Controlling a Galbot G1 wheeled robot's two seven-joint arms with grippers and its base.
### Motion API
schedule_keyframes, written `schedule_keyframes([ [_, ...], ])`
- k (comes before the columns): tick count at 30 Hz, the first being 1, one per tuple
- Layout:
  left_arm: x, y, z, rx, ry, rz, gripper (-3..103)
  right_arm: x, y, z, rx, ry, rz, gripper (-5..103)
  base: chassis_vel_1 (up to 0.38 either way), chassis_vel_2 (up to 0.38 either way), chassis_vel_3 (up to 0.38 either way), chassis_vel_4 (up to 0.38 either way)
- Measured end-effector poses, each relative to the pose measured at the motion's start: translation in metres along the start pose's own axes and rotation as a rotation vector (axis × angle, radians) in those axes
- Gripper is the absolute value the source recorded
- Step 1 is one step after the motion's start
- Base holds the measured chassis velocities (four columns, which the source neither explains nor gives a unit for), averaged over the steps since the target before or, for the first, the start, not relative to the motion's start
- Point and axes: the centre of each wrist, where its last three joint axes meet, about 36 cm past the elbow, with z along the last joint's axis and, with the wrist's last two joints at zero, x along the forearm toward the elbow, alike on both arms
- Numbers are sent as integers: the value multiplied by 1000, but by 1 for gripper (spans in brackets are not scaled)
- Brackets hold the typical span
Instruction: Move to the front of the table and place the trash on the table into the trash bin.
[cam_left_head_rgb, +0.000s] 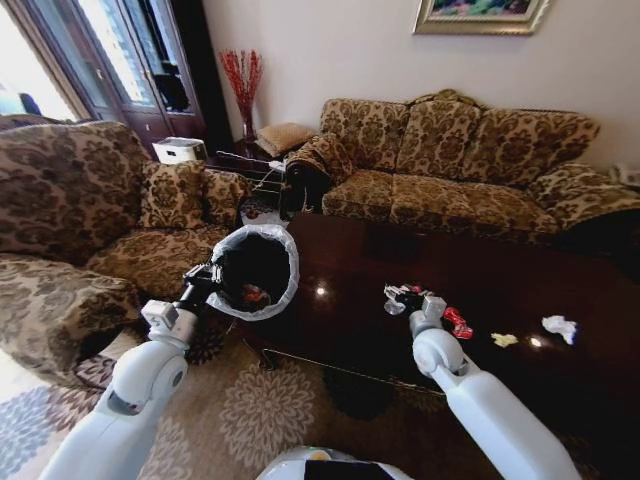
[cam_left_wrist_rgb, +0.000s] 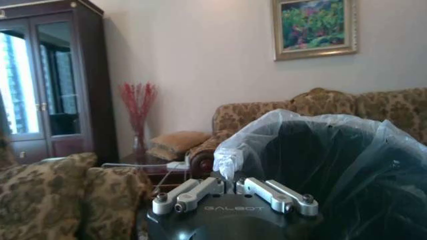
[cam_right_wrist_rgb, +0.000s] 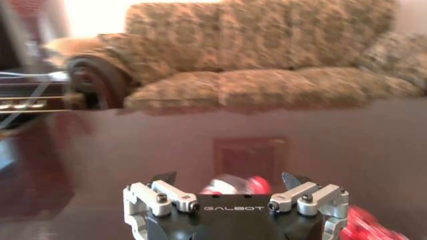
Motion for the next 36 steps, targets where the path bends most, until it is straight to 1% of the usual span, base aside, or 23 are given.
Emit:
schedule_keyframes([
  [1, 0, 0, 0, 0, 0, 0, 4, 0, 0, 0, 0, 0, 0, 100, -93, -111, -104, -110],
  [4, 0, -4, 1, 10, -11, 11, 4, -13, 3, 10, -44, 19, 17, 100, -102, -112, -99, -109],
  [7, 1, -5, 1, 16, -14, 16, 4, -20, 8, 16, -61, 27, 13, 100, -71, -107, -82, -86],
  [10, 2, -4, 2, 18, -16, 16, 4, -33, 14, 27, -69, 11, -38, 100, -13, -25, -23, -12],
  [12, 2, -4, 2, 18, -16, 14, 4, -35, 16, 29, -67, 3, -50, 100, 0, 0, 0, 0],
  [14, 3, -3, 2, 17, -18, 8, 4, -40, 25, 29, -63, -18, -103, 100, 0, 0, 0, 0],
  [15, 3, -3, 2, 17, -18, 8, 4, -40, 25, 29, -63, -18, -103, 100, 0, 0, 0, 0],
  [18, 4, -3, 3, 20, -17, 4, 4, -45, 42, 27, -62, -23, -140, 100, 0, 0, 0, 0],
  [19, 4, -3, 3, 20, -17, 4, 4, -45, 42, 27, -62, -23, -140, 100, 0, 0, 0, 0],
  [21, 5, -4, 3, 21, -15, 5, 4, -53, 58, 28, -69, 0, -114, 100, 0, 0, 0, 0],
  [22, 5, -4, 3, 21, -14, 5, 4, -56, 62, 29, -72, 11, -102, 100, 0, 0, 0, 0],
  [26, 6, -3, 3, 18, -14, 5, 4, -66, 69, 33, -82, 38, -72, 100, 0, 0, 0, 0],
  [27, 6, -2, 3, 15, -14, 2, 4, -75, 74, 34, -95, 53, -62, 100, 0, 0, 0, 0],
  [34, 5, 1, 5, 14, -10, -4, 4, -100, 88, 29, -137, 77, -76, 100, 0, 0, 0, 0],
  [35, 4, 1, 5, 14, -11, -4, 4, -101, 90, 29, -141, 82, -78, 103, 0, 0, 0, 0],
  [36, 4, 1, 5, 14, -12, -5, 4, -103, 92, 30, -145, 93, -79, 100, 0, 0, 0, 0],
])
